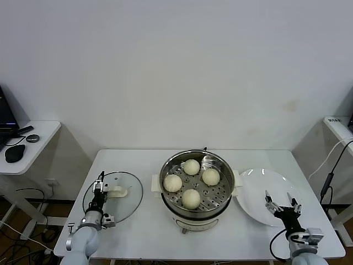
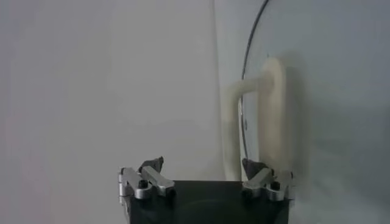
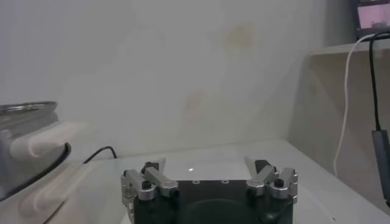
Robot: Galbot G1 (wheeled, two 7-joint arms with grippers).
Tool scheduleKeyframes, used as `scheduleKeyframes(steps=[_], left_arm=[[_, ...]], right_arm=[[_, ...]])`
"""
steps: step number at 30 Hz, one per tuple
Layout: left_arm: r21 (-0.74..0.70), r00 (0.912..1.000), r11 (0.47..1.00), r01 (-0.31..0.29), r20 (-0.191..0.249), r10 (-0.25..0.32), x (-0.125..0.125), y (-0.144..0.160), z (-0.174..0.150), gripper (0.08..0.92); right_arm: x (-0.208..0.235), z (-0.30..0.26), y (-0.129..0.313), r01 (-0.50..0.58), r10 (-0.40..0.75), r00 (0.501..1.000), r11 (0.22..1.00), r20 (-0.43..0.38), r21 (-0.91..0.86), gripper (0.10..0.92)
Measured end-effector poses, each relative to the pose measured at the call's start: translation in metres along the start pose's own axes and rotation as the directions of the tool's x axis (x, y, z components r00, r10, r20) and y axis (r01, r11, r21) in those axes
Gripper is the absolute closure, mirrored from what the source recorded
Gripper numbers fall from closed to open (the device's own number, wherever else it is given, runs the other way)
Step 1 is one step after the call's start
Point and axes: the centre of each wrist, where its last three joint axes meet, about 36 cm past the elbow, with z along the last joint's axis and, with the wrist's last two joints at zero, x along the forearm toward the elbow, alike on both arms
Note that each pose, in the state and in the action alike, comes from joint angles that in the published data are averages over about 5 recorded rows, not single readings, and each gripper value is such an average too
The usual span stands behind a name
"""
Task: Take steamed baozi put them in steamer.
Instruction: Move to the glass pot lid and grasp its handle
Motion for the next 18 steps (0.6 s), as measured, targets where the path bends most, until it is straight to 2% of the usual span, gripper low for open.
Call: scheduleKeyframes(steps=[4,18], left_arm=[[0.006,0.9999,1.000,-0.013,0.003,0.013,-0.0005,-0.0016,0.0031,0.228],[0.034,0.9985,0.998,-0.055,0.000,0.055,-0.0027,-0.0030,0.0071,0.625]], right_arm=[[0.0004,0.0020,-0.0008,-0.001,0.001,1.000,1.000,-0.002,0.003,0.200],[0.0001,0.0059,0.0021,0.009,-0.009,1.000,1.000,-0.004,0.006,0.200]])
